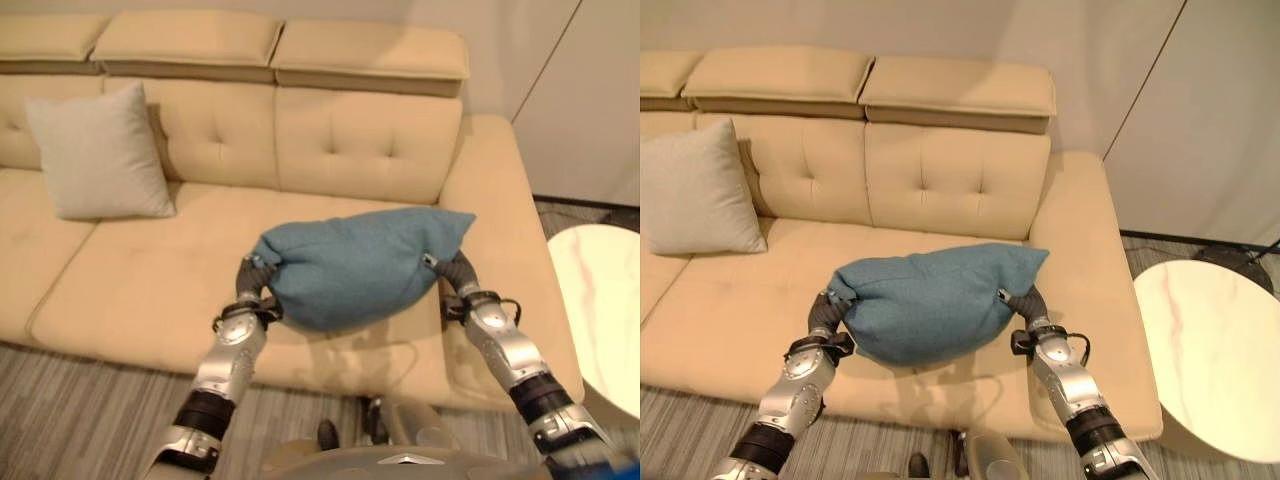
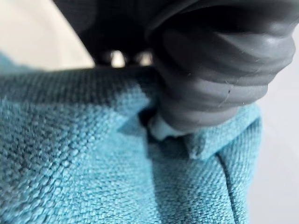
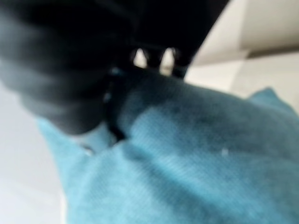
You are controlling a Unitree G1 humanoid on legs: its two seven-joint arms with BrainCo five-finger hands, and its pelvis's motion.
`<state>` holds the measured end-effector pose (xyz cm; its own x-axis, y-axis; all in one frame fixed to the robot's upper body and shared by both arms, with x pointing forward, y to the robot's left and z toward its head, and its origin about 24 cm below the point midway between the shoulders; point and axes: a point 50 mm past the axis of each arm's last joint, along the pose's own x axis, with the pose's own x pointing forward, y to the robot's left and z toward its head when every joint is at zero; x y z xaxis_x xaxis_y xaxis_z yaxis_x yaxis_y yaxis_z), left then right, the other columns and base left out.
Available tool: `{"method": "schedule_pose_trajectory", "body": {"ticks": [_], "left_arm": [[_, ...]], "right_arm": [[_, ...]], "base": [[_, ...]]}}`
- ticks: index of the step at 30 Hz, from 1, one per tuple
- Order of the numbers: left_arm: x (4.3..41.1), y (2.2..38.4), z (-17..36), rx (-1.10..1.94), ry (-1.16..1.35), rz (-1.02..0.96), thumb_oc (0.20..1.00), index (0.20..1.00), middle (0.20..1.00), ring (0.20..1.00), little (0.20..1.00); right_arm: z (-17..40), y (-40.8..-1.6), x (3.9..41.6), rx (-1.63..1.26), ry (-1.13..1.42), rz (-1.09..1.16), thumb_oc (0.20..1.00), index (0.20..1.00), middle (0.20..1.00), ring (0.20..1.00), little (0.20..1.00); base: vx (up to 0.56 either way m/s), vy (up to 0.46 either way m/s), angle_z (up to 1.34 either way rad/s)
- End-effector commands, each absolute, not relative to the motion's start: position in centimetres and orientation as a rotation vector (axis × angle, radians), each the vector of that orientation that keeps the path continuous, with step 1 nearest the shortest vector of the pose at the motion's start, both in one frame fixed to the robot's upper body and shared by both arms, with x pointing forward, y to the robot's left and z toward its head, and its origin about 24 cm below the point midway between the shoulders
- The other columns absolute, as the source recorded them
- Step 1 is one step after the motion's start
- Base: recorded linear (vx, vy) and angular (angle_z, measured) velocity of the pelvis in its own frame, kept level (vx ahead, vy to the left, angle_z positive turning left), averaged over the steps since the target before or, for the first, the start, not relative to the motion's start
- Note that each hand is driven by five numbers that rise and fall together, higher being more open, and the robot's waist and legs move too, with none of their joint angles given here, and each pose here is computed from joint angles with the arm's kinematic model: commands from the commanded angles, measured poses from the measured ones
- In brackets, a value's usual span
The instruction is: Pick up all the scattered cushions and arrange them neatly on the sofa.
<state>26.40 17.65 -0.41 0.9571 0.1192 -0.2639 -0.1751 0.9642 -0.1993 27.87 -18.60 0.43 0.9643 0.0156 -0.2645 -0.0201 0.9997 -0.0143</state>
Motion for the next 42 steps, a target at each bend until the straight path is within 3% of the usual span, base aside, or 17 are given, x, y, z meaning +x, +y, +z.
{"method": "schedule_pose_trajectory", "body": {"ticks": [1,13,22,33,42], "left_arm": [[28.5,15.8,4.3,-0.219,0.020,0.004,0.200,0.200,0.200,0.200,0.200],[28.5,17.0,5.1,-0.200,-0.010,0.055,0.200,0.200,0.200,0.200,0.200],[30.1,18.3,8.5,-0.124,-0.137,0.080,0.200,0.200,0.200,0.200,0.200],[33.6,17.1,14.9,-0.112,-0.332,0.078,0.200,0.200,0.200,0.200,0.200],[35.0,17.5,17.3,-0.071,-0.387,0.113,0.200,0.200,0.200,0.200,0.200]], "right_arm": [[5.6,-17.2,30.1,0.055,0.004,0.064,0.200,0.200,0.200,0.200,0.200],[6.1,-17.5,30.4,0.014,-0.006,0.035,0.200,0.200,0.200,0.200,0.200],[8.7,-16.3,31.8,-0.029,-0.090,0.072,0.200,0.200,0.200,0.200,0.200],[15.3,-12.5,35.1,-0.075,-0.274,0.157,0.200,0.200,0.200,0.200,0.200],[16.8,-10.6,36.1,-0.064,-0.293,0.191,0.200,0.200,0.200,0.200,0.200]], "base": [[0.15,0.014,-0.05],[0.13,0.134,-0.39],[0.03,0.142,-0.17],[-0.02,0.021,-0.04],[-0.08,-0.016,0.00]]}}
